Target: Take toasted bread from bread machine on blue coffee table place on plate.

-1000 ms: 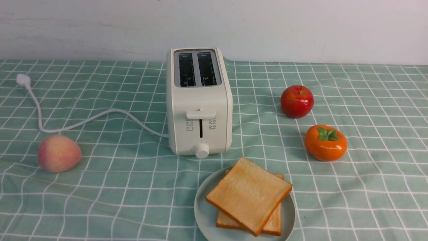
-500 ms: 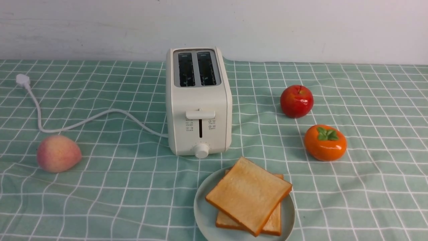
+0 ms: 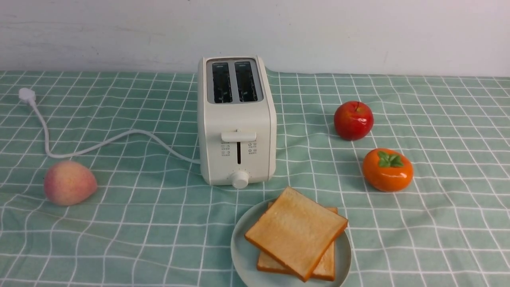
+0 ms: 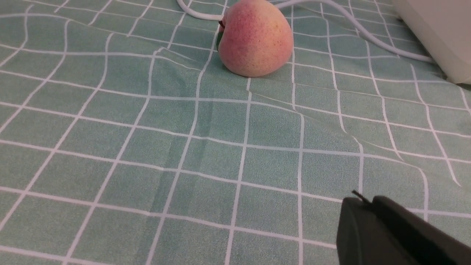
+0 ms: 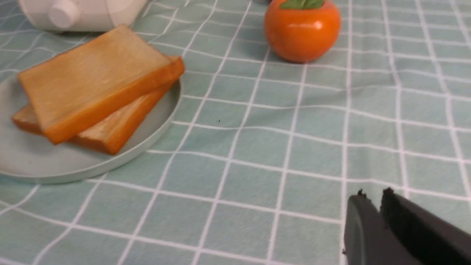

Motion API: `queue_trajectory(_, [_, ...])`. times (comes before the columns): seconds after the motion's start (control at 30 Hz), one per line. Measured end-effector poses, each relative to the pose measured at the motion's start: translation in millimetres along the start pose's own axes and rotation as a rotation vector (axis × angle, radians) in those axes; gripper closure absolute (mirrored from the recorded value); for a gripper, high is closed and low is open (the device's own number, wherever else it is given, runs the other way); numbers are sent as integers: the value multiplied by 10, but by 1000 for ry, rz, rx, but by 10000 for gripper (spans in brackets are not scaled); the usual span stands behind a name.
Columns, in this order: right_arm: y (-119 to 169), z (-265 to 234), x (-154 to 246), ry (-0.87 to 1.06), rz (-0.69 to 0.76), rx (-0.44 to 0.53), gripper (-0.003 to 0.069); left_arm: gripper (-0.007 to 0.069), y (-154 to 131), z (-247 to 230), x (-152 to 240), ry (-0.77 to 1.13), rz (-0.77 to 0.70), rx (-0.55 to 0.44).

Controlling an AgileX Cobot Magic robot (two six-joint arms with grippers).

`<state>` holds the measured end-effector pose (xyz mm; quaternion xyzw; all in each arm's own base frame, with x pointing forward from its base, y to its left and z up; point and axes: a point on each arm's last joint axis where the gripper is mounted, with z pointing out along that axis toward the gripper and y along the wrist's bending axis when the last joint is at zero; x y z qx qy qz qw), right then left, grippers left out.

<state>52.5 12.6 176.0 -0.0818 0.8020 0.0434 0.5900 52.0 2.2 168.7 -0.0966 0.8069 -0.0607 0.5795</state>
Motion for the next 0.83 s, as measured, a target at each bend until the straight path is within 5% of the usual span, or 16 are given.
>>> queue_trajectory(0.3, [-106,-16,28,-1,121,149,585,587,-1,1,-1,-3,0,1])
queue_trajectory(0.83, [-117,-18,29,-2,132,160,568,571,-1,1,-1,-3,0,1])
